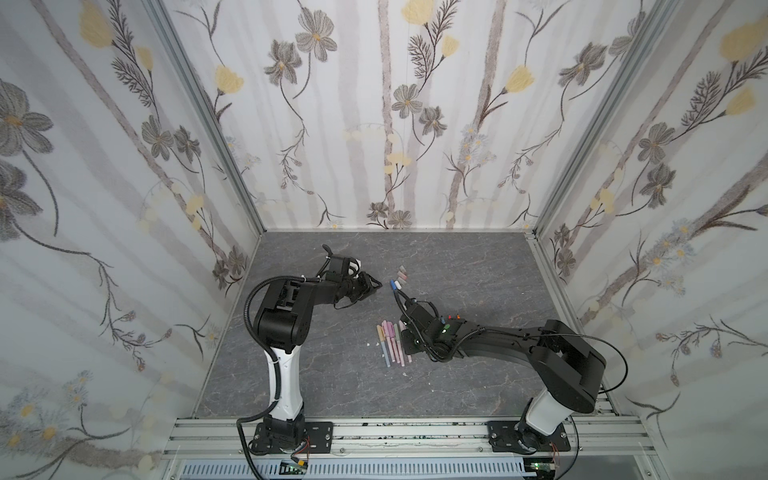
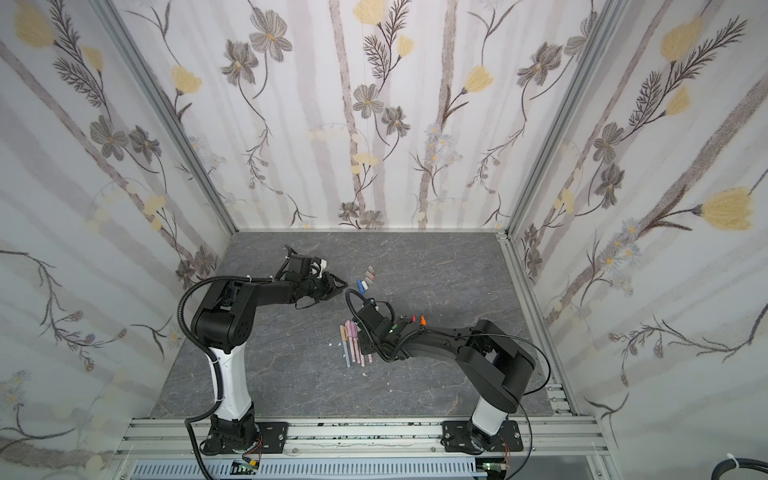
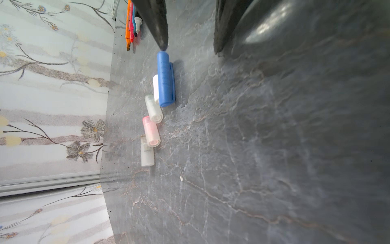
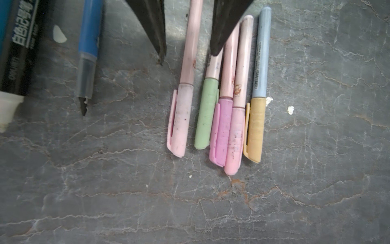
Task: Remove pen caps from pens
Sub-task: Pick up the pen from the center of the table.
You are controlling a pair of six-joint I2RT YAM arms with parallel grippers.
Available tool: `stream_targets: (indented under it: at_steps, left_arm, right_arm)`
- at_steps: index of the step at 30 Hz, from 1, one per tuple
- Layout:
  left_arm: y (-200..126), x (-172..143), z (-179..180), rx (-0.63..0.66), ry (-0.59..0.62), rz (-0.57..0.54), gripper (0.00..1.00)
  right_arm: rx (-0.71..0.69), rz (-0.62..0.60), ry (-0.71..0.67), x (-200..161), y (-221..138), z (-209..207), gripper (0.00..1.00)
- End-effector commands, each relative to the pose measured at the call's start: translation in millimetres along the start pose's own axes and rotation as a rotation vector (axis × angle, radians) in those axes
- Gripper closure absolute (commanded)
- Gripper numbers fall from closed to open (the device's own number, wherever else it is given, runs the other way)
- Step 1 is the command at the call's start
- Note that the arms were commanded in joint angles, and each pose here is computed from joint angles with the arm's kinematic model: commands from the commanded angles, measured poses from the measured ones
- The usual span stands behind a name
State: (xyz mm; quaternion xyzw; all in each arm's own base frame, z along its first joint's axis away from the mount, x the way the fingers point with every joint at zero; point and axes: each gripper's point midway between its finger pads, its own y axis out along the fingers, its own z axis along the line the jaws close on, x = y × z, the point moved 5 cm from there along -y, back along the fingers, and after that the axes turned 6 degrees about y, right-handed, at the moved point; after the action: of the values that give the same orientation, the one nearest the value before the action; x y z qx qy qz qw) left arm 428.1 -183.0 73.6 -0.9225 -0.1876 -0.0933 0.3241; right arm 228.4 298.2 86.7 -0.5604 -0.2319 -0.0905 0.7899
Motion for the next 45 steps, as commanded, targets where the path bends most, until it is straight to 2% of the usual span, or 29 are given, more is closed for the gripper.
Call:
stream_targets:
  at_steps: [1,13,21,29,37,45]
  left_arm:
    - [-12.7,-1.7,-5.7,0.011,0.041,-0.003,0.64]
    - [-38.0,-5.8,-29.5,-0.039,0.071,-0.019,0.64]
    - [-48.7,-4.9,-41.8,-0.057,0.089,-0.023,0.64]
    - [-53.9,-22.8,-58.1,-0.092,0.12,0.032,0.64]
    - [-48.3,-62.2,-94.3,-0.155,0.161,0.116,0.63]
    - [-37.0,-91.7,-119.7,-0.247,0.14,0.138,0.61]
  right_arm:
    - [-0.006,0.005,-0.009,-0.4,2.8,2.2,0.65]
    - [-0.128,0.091,-0.038,-20.9,24.5,-13.9,0.69]
    - [-0.148,0.112,-0.04,-29.7,25.8,-20.1,0.89]
    - [-0.112,0.041,-0.042,-10.5,1.6,-17.4,0.98]
    - [0.029,-0.11,0.028,30.3,-46.4,-16.5,1.0]
    - [0.048,-0.143,0.075,45.8,-54.5,-28.3,1.0]
